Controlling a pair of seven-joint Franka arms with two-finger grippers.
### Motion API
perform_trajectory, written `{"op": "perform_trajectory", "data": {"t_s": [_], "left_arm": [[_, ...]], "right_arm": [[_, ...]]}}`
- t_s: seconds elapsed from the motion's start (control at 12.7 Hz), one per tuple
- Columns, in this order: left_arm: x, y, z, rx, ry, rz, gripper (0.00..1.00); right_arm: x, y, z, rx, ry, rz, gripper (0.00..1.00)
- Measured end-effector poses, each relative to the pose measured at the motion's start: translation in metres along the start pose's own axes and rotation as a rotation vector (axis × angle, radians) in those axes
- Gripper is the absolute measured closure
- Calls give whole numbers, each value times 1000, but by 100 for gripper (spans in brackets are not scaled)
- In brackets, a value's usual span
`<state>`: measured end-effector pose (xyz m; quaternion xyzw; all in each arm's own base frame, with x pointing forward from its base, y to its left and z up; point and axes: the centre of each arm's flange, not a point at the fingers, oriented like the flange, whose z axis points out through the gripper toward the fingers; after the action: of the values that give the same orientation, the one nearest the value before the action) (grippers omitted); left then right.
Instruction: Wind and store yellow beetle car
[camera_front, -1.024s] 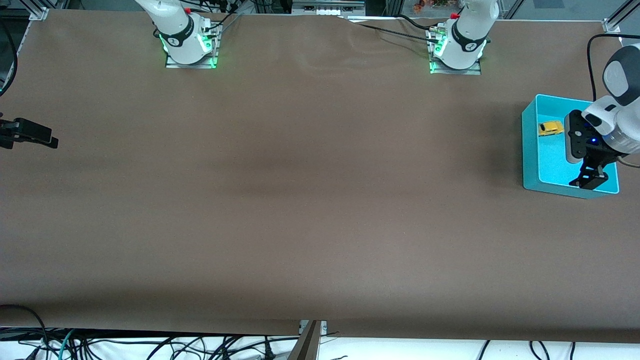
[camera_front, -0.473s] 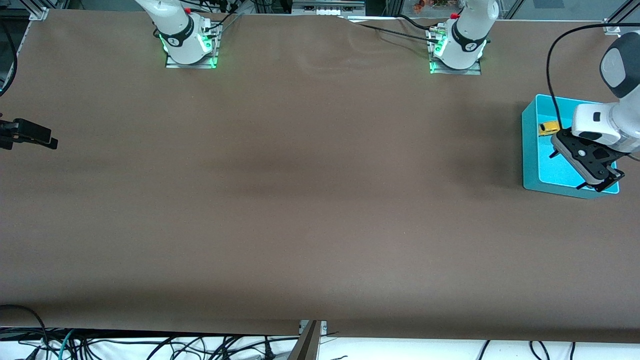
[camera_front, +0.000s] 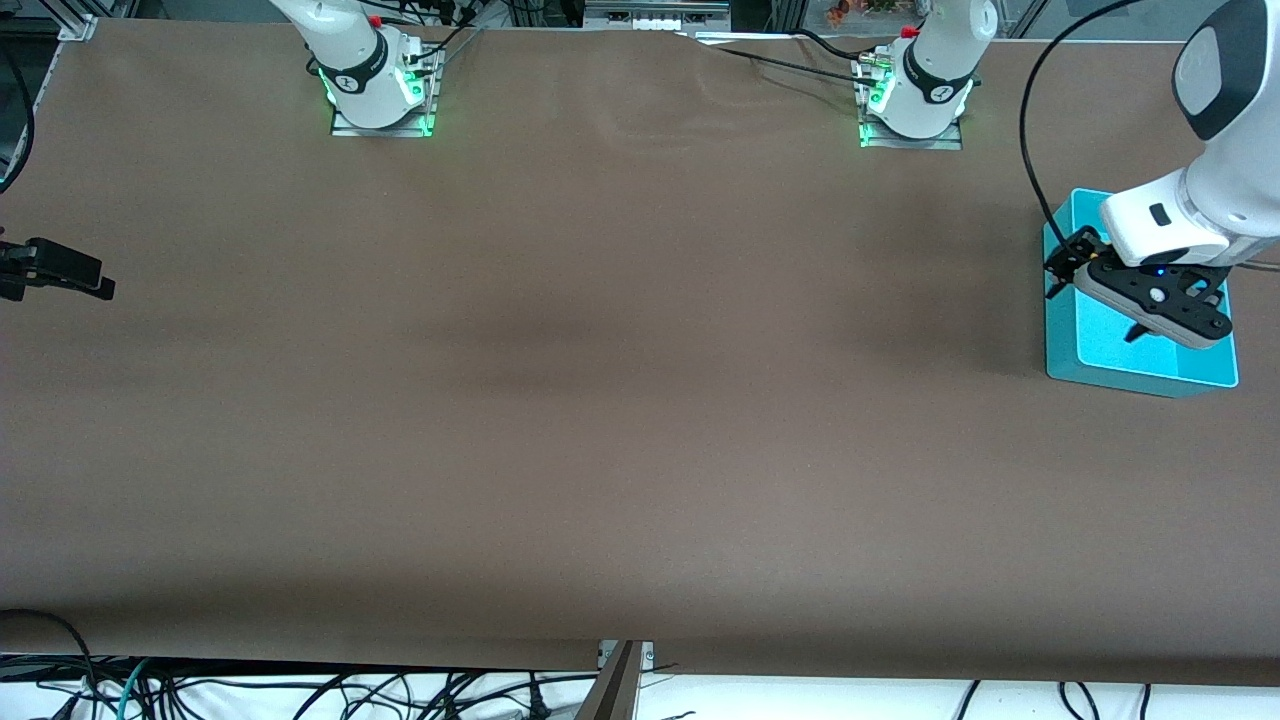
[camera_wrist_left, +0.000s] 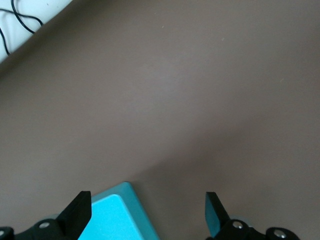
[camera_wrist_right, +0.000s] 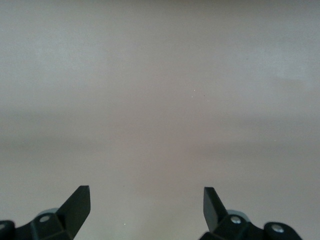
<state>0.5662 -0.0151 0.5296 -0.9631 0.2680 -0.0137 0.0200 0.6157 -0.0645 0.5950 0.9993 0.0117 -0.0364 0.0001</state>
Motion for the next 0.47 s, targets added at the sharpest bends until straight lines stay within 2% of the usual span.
{"op": "perform_trajectory", "data": {"t_s": [0.24,0.47], "left_arm": [[-10,4,-3,-71,-54,-217,0],[-22,14,-24,-88,-124,-357,0]], "right_arm": [[0,0,0,0,3,0,0],[0,0,0,0,4,-1,0]]}}
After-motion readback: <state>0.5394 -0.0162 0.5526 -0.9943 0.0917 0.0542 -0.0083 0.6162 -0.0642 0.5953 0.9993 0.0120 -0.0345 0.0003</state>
